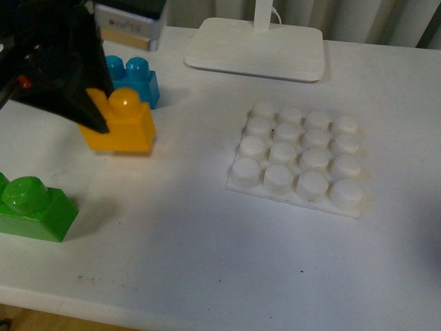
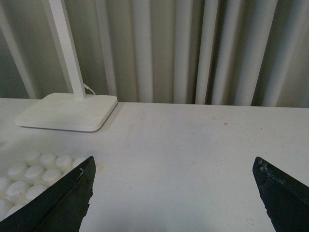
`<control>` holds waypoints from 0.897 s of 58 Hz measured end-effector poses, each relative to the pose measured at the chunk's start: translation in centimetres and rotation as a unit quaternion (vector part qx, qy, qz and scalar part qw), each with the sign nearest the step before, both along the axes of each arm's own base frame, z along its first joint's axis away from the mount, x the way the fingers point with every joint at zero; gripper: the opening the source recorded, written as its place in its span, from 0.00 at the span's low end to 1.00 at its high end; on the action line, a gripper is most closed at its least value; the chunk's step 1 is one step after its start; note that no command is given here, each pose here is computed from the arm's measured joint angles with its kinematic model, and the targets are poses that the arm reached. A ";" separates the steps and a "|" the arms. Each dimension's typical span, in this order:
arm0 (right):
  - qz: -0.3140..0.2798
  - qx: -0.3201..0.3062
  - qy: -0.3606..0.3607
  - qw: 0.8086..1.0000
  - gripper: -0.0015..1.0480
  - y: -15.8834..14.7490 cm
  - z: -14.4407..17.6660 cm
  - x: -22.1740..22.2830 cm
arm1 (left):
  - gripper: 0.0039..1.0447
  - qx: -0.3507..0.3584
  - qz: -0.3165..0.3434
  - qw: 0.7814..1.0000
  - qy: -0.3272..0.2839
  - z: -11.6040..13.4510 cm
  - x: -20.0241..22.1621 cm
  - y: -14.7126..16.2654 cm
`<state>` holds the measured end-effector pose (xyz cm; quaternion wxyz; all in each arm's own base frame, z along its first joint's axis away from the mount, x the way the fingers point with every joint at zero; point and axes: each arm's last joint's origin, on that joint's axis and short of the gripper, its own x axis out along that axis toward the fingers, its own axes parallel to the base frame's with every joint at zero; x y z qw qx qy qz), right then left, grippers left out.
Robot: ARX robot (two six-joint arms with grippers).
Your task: Insert yellow block into base center
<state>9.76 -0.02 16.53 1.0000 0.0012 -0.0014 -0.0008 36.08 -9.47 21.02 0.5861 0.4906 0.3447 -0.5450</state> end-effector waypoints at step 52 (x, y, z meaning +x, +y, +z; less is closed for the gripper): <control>0.000 0.000 0.000 1.000 0.91 0.0 0.0 0.0 | 0.28 -0.055 -0.094 0.992 -0.056 1.7 0.7 -14.7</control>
